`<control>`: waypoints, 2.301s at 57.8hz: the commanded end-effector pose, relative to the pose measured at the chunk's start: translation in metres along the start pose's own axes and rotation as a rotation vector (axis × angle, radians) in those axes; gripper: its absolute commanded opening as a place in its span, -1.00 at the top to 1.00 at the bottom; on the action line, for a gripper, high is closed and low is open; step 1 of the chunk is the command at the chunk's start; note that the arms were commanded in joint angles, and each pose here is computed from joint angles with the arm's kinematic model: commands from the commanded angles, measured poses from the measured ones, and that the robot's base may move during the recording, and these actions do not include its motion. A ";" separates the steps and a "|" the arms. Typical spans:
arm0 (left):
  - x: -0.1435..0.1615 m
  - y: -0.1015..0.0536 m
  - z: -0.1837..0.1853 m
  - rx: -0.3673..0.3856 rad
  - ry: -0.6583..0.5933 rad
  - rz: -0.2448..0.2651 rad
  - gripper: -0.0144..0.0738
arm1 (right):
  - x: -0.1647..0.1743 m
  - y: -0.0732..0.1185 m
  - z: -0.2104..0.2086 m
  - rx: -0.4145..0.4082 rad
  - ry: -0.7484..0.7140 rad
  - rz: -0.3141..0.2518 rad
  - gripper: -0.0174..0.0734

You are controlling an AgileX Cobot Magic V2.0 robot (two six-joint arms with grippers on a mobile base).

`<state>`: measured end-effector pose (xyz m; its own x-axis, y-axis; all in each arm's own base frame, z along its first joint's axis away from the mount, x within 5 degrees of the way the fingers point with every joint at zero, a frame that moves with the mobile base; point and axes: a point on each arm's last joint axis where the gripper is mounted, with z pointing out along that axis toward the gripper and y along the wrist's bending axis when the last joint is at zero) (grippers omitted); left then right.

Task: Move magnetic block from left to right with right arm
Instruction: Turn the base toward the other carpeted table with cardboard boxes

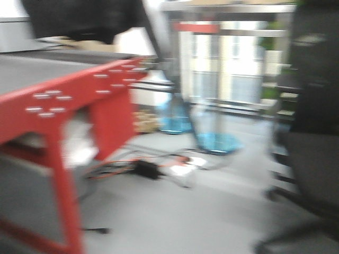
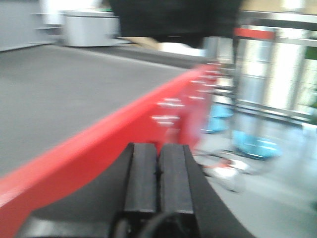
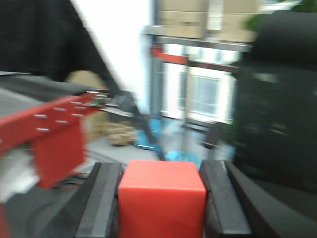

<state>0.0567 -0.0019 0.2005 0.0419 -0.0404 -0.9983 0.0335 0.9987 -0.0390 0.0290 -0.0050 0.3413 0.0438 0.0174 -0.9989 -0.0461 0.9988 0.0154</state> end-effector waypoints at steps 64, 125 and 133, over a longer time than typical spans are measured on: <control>-0.005 0.000 -0.001 0.001 -0.080 -0.011 0.96 | -0.016 0.001 0.000 -0.006 -0.095 -0.026 0.10; -0.005 0.000 -0.001 0.001 -0.080 -0.011 0.96 | -0.016 0.001 0.000 -0.007 -0.096 -0.026 0.10; -0.005 0.000 -0.001 0.001 -0.080 -0.011 0.96 | -0.016 0.001 0.000 -0.007 -0.096 -0.026 0.10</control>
<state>0.0567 -0.0019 0.2005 0.0419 -0.0404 -0.9983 0.0335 0.9987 -0.0390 0.0290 -0.0050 0.3413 0.0438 0.0174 -0.9989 -0.0461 0.9988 0.0154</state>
